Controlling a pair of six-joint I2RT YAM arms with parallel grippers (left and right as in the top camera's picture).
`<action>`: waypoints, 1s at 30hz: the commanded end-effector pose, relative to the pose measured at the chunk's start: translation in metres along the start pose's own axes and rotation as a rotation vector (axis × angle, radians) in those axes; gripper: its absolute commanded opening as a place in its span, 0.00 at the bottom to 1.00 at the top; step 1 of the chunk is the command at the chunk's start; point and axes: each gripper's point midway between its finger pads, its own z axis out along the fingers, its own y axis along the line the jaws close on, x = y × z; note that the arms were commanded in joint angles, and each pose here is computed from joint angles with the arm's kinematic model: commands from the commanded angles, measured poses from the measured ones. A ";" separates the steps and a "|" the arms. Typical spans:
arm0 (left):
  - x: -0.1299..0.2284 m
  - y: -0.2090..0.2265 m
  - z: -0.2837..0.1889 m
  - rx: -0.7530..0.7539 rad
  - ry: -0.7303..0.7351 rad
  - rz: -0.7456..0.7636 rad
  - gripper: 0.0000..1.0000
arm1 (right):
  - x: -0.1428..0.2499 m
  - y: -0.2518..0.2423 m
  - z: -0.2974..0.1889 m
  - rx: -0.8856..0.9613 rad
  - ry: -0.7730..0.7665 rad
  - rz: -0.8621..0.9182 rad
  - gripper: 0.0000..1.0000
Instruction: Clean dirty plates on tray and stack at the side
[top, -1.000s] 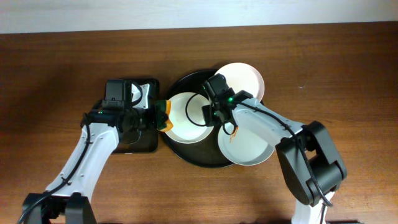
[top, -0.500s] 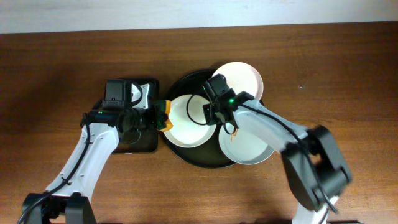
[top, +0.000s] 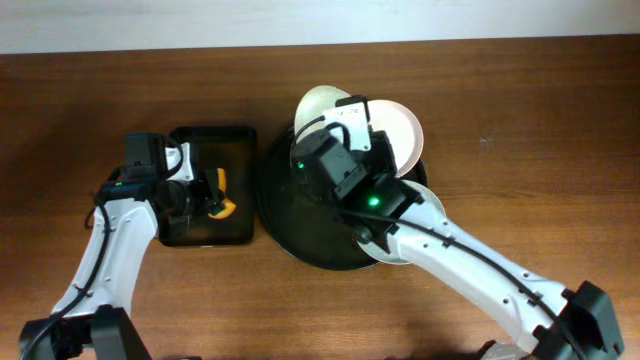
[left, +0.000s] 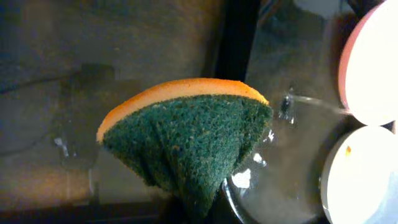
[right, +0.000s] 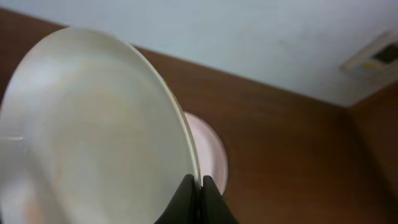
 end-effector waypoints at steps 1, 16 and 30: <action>-0.004 0.006 -0.002 -0.035 -0.013 0.014 0.00 | -0.013 -0.016 -0.015 0.151 -0.077 0.006 0.04; 0.001 0.008 -0.002 -0.043 0.004 0.006 0.00 | -0.017 -0.003 -0.017 0.287 -0.116 -0.212 0.04; 0.000 0.008 -0.002 -0.042 0.002 0.007 0.00 | -0.026 0.021 -0.029 0.194 -0.165 -0.180 0.04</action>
